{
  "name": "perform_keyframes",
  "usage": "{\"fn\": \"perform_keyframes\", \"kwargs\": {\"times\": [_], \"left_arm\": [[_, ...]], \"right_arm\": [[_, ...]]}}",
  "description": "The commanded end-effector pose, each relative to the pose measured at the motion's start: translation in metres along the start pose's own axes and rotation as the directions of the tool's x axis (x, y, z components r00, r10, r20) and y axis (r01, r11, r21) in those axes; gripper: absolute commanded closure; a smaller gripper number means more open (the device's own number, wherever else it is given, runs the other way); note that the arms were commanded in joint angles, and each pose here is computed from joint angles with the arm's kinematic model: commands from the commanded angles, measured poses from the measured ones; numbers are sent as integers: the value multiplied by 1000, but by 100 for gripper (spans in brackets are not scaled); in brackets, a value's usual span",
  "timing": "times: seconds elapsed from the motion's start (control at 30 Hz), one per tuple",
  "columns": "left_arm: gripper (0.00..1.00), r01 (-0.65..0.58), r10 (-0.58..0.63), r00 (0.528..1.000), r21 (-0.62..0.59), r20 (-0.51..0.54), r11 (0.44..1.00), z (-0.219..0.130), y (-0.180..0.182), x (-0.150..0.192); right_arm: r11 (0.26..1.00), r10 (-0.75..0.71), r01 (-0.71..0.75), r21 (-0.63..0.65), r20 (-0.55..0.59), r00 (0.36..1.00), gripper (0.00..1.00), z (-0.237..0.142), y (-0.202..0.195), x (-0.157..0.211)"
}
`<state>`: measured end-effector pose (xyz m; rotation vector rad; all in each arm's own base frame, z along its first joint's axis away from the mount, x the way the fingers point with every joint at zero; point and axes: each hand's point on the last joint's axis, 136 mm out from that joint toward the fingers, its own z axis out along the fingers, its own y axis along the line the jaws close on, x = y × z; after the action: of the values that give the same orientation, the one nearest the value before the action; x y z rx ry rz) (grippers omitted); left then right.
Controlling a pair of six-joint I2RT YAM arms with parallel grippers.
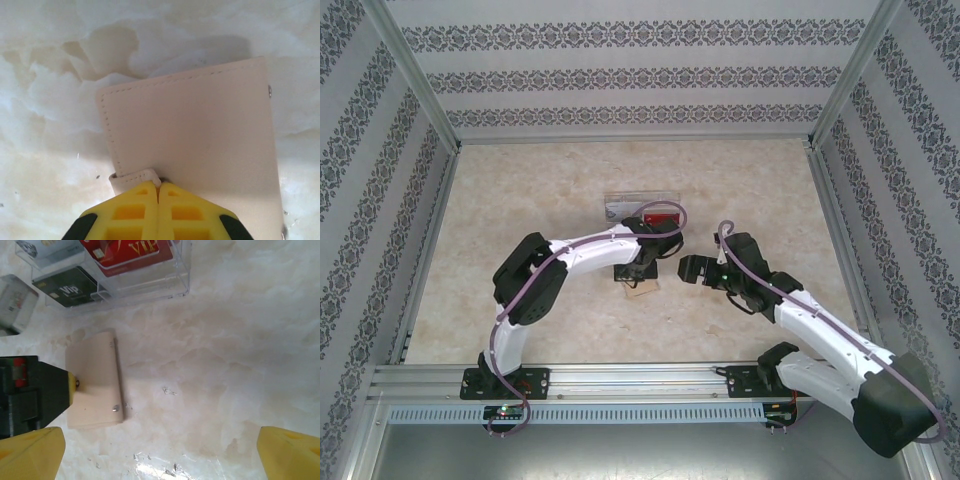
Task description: Take the credit cards out of the card holder
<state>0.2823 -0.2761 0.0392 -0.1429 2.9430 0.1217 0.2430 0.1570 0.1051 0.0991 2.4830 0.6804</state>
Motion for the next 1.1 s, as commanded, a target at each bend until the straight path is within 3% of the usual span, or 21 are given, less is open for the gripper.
{"fn": "perform_keyframes", "kwargs": {"times": [0.0,0.13,0.57,0.73,0.8,1.0,1.07], "left_arm": [[100,-31,30,999,28,33,999,-8,6,-5],[100,-63,52,994,109,98,992,-29,4,-11],[100,-173,88,960,316,267,933,-88,16,-12],[100,-220,101,943,368,317,903,-111,13,-14],[100,-228,105,941,375,323,899,-113,13,-14],[100,-222,113,947,360,301,906,-102,14,-11],[100,-210,105,948,344,300,915,-100,20,-11]], "right_arm": [[998,-8,8,-55,-10,1000,2,2,20,-8],[997,-50,47,-68,-43,998,2,12,40,-6],[994,-29,11,-111,-161,987,18,58,85,5],[993,-6,-18,-116,-206,979,17,75,92,8],[992,-6,-23,-125,-227,974,19,81,96,9],[987,-7,-41,-155,-301,954,36,99,103,18],[989,1,-46,-142,-305,952,36,101,99,19]]}}
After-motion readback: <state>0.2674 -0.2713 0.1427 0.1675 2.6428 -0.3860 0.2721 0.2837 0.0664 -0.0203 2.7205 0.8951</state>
